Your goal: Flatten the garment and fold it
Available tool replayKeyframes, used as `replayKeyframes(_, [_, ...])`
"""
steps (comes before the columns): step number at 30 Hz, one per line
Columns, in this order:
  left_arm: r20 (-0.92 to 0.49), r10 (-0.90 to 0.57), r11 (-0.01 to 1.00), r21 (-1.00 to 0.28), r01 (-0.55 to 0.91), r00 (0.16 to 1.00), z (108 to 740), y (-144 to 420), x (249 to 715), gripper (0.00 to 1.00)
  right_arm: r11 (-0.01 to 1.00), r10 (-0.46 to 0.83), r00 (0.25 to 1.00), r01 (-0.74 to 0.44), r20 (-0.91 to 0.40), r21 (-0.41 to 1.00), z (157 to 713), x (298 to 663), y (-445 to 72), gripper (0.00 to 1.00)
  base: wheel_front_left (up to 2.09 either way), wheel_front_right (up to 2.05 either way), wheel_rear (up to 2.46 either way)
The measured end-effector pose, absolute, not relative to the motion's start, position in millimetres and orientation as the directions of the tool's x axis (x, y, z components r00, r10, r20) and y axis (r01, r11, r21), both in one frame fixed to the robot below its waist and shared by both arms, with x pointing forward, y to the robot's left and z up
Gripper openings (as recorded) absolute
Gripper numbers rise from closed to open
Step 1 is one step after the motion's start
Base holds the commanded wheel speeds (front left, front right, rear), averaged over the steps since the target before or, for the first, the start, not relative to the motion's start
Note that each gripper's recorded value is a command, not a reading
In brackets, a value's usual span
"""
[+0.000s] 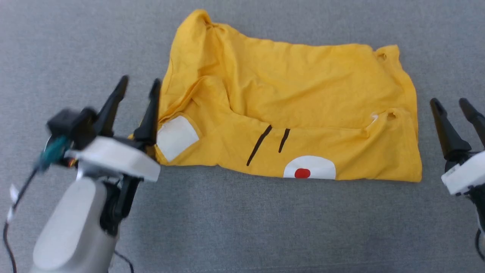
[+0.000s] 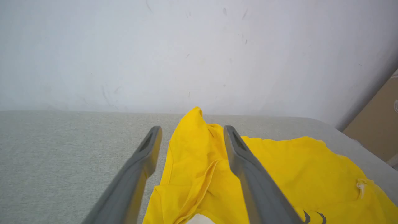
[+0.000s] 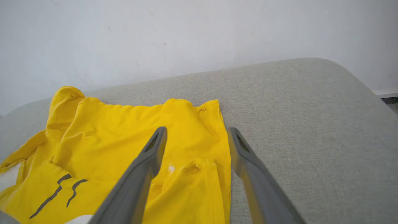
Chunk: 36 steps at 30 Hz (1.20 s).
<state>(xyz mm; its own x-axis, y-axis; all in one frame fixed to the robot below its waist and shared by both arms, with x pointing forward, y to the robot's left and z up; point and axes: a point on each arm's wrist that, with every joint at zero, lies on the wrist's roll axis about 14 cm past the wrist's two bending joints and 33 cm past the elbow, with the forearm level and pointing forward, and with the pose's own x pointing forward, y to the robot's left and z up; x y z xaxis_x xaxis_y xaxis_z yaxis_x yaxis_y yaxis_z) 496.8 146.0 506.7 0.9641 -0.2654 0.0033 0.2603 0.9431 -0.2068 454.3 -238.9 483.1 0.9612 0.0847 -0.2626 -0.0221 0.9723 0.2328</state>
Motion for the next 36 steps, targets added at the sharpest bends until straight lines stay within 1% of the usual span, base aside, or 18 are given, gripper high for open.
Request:
replayKeyframes(2, [0.067, -0.207, 0.957, -0.195, 0.216, 0.976, 518, 156, 485, 1.00, 0.974, 0.058, 0.982, -0.016, -0.181, 0.226, 499, 449, -238, 1.00, 0.00, 0.00, 0.00])
replayKeyframes(4, [0.100, -0.168, 0.967, -0.177, 0.183, 0.981, 524, 161, 470, 1.00, 0.973, 0.029, 0.994, -0.003, -0.108, 0.229, 511, 442, -237, 1.00, 0.00, 0.00, 0.00])
replayKeyframes(9, [0.172, -0.083, 0.980, -0.162, 0.111, 0.982, 543, 169, 435, 1.00, 0.978, -0.031, 1.000, 0.030, 0.002, 0.205, 523, 417, -232, 1.00, 0.00, 0.00, 0.00])
replayKeyframes(12, [0.240, -0.030, 0.985, -0.157, 0.069, 0.970, 563, 175, 418, 1.00, 0.979, -0.055, 0.997, 0.045, 0.048, 0.198, 526, 403, -230, 1.00, 0.00, 0.00, 0.00])
replayKeyframes(15, [0.222, -0.009, 0.985, -0.165, 0.047, 0.975, 557, 175, 401, 1.00, 0.983, -0.090, 0.993, 0.075, 0.080, 0.165, 525, 389, -235, 1.00, 0.00, 0.00, 0.00])
replayKeyframes(19, [0.160, -0.023, 0.989, -0.143, 0.046, 0.987, 536, 172, 380, 1.00, 0.982, -0.137, 0.987, 0.124, 0.089, 0.140, 516, 370, -247, 1.00, 0.00, 0.00, 0.00])
replayKeyframes(25, [0.069, -0.009, 0.989, -0.145, 0.019, 0.998, 507, 175, 358, 1.00, 0.973, -0.164, 0.986, 0.154, 0.042, 0.172, 495, 348, -251, 1.00, 0.00, 0.00, 0.00])
replayKeyframes(31, [0.067, 0.012, 0.989, -0.145, -0.002, 0.998, 506, 182, 351, 1.00, 0.970, -0.168, 0.985, 0.158, 0.035, 0.187, 491, 343, -251, 1.00, 0.00, 0.00, 0.00])
replayKeyframes(36, [0.060, -0.009, 0.992, -0.124, 0.016, 0.998, 502, 183, 350, 1.00, 0.971, -0.162, 0.986, 0.151, 0.044, 0.187, 493, 345, -250, 1.00, 0.00, 0.00, 0.00])
